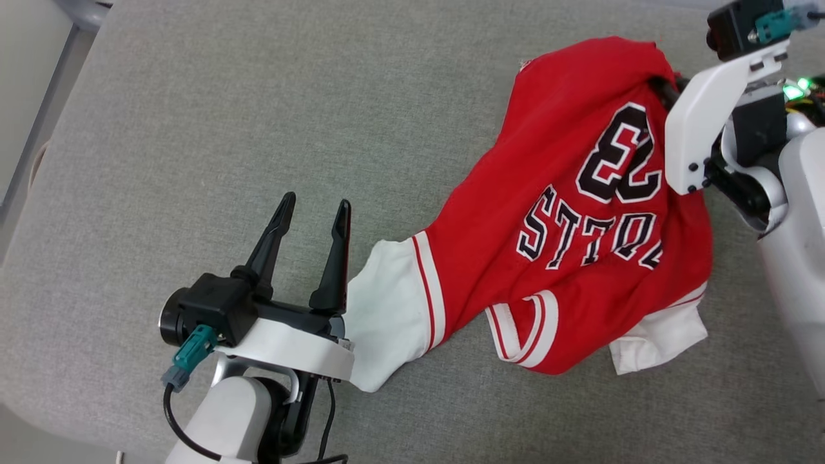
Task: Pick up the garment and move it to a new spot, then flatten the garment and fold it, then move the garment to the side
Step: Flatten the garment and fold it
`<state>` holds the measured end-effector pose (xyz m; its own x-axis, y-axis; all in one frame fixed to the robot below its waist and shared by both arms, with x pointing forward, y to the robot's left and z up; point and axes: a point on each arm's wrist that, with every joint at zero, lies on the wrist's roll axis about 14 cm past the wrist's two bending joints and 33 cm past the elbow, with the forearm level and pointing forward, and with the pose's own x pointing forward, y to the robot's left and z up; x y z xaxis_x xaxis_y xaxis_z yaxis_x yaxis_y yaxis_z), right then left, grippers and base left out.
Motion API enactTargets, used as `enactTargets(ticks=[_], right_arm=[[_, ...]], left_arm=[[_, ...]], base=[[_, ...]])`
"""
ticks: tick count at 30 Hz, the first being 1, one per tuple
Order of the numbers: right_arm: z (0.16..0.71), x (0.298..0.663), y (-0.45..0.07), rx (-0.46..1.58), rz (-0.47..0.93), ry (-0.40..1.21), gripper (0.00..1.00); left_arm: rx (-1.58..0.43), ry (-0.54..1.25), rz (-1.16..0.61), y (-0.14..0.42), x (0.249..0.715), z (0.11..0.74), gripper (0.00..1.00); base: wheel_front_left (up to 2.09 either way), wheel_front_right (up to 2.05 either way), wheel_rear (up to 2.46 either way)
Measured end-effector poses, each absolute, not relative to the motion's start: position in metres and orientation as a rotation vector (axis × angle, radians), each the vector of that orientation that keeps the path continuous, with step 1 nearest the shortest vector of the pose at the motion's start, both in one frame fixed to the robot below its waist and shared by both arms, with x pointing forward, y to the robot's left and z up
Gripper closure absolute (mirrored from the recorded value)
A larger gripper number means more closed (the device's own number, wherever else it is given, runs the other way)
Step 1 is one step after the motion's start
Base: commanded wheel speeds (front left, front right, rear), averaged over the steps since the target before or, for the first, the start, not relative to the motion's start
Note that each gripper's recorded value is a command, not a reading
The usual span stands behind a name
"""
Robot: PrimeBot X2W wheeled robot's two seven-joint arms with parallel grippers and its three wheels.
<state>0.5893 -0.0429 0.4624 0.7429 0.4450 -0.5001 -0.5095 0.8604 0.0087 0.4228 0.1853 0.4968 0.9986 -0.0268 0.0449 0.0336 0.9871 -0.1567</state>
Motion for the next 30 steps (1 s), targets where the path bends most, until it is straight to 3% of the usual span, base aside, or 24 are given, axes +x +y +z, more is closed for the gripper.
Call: enactTargets(ticks=[4, 5, 6, 7, 11, 21, 30], right_arm=[[0.424, 0.586, -0.046, -0.099, 0.504, 0.567, 1.00], [0.415, 0.582, -0.047, -0.092, 0.501, 0.576, 0.82], [0.405, 0.577, -0.050, -0.087, 0.493, 0.595, 0.29], [0.396, 0.571, -0.052, -0.073, 0.488, 0.610, 0.00], [0.390, 0.557, -0.057, -0.003, 0.466, 0.574, 0.00], [0.447, 0.531, -0.101, 0.079, 0.341, 0.209, 0.00], [0.474, 0.462, -0.127, 0.117, 0.256, 0.099, 0.00]], left_arm=[[-0.154, -0.029, -0.017, 0.189, 0.423, 0.491, 0.00], [-0.156, -0.027, -0.014, 0.190, 0.423, 0.490, 0.00], [-0.155, -0.027, -0.015, 0.189, 0.422, 0.490, 0.00], [-0.154, -0.028, -0.014, 0.190, 0.422, 0.490, 0.00], [-0.149, -0.040, -0.011, 0.192, 0.420, 0.495, 0.00], [-0.141, -0.054, -0.017, 0.190, 0.397, 0.503, 0.00], [-0.138, -0.073, -0.031, 0.183, 0.375, 0.516, 0.00]], base=[[0.00, 0.00, 0.00], [0.00, 0.00, 0.00], [0.00, 0.00, 0.00], [0.00, 0.00, 0.00], [0.00, 0.00, 0.00], [0.00, 0.00, 0.00], [0.00, 0.00, 0.00]])
